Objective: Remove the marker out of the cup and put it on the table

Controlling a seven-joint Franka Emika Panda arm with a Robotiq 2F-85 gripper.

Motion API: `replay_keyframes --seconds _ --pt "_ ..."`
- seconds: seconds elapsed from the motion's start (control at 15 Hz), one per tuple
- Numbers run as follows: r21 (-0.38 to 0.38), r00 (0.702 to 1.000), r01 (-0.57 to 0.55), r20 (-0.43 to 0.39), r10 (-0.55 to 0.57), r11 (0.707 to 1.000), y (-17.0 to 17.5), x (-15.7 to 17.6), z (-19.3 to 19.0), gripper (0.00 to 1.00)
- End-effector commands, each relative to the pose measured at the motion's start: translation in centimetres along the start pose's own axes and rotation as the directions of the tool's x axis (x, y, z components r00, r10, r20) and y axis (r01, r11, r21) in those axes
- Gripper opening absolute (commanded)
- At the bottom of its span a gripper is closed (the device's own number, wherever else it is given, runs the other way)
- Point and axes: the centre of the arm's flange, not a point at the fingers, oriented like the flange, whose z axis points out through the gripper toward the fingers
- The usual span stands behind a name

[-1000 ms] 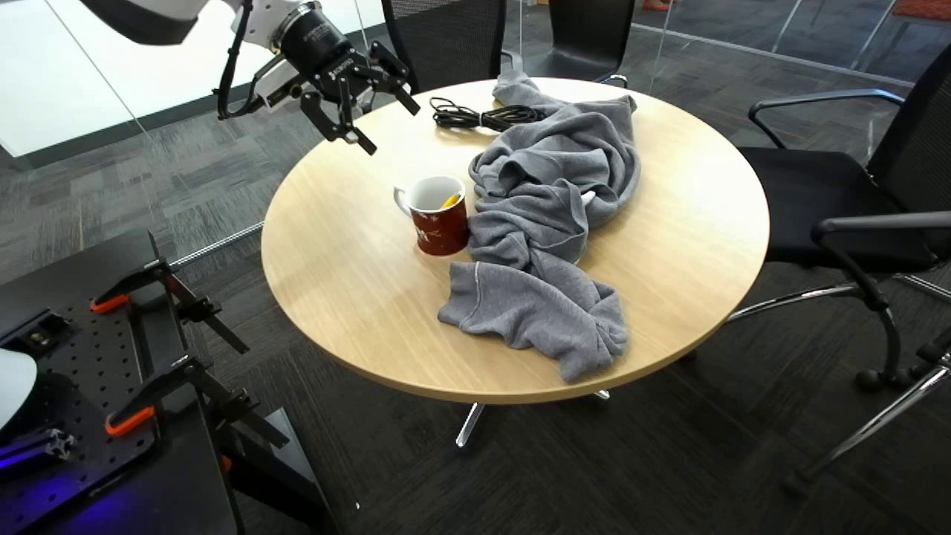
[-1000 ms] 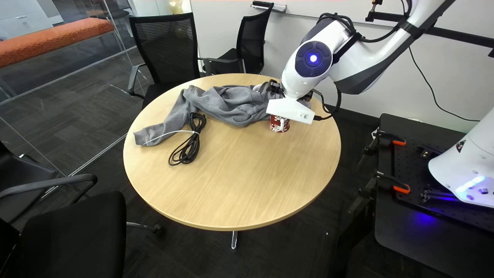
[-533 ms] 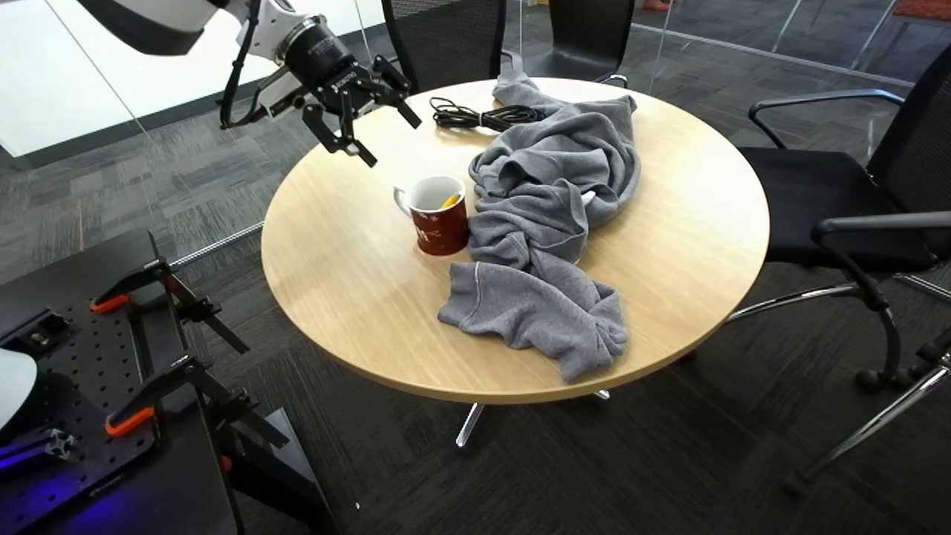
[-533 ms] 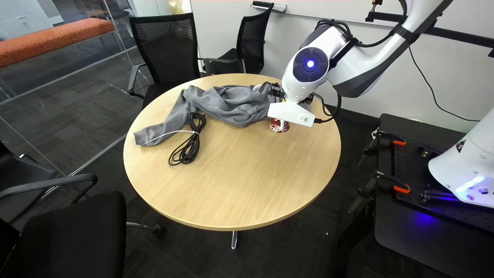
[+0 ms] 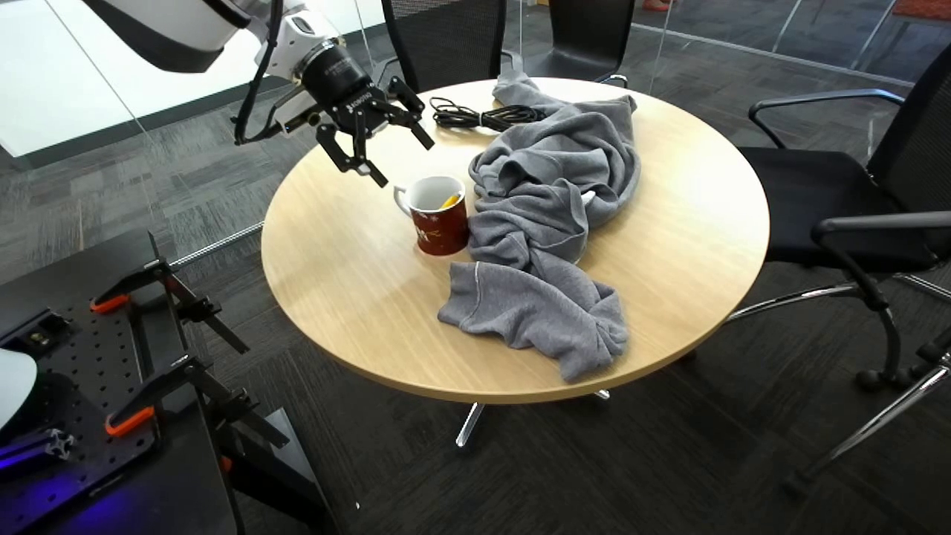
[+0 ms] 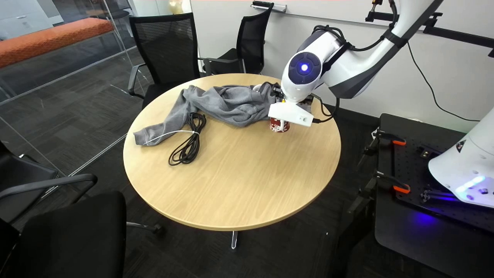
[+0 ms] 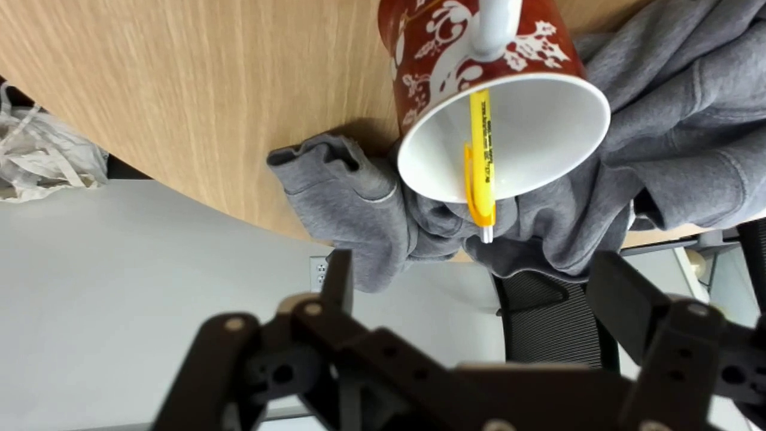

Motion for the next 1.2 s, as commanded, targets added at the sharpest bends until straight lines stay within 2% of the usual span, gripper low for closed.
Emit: replay_keyframes --seconds 0.0,0.13,0.33,0.6,1.13 --pt "-0.005 1.0 -0.013 -0.006 0.013 1.0 -0.9 0.4 1.2 0.73" --pt "-0.003 1.0 -0.014 -0.004 0.014 1.0 -1.1 0.4 1.6 0.57" --pt "0.004 1.0 -0.019 0.003 0.019 1.0 -1.4 0.5 2.1 0.54" --pt "0.011 0.999 -0.025 0.038 0.025 1.0 -1.9 0.4 2.9 0.57" --pt "0.001 0.999 -0.023 0.049 0.022 1.0 -2.6 -0.1 4.5 0.52"
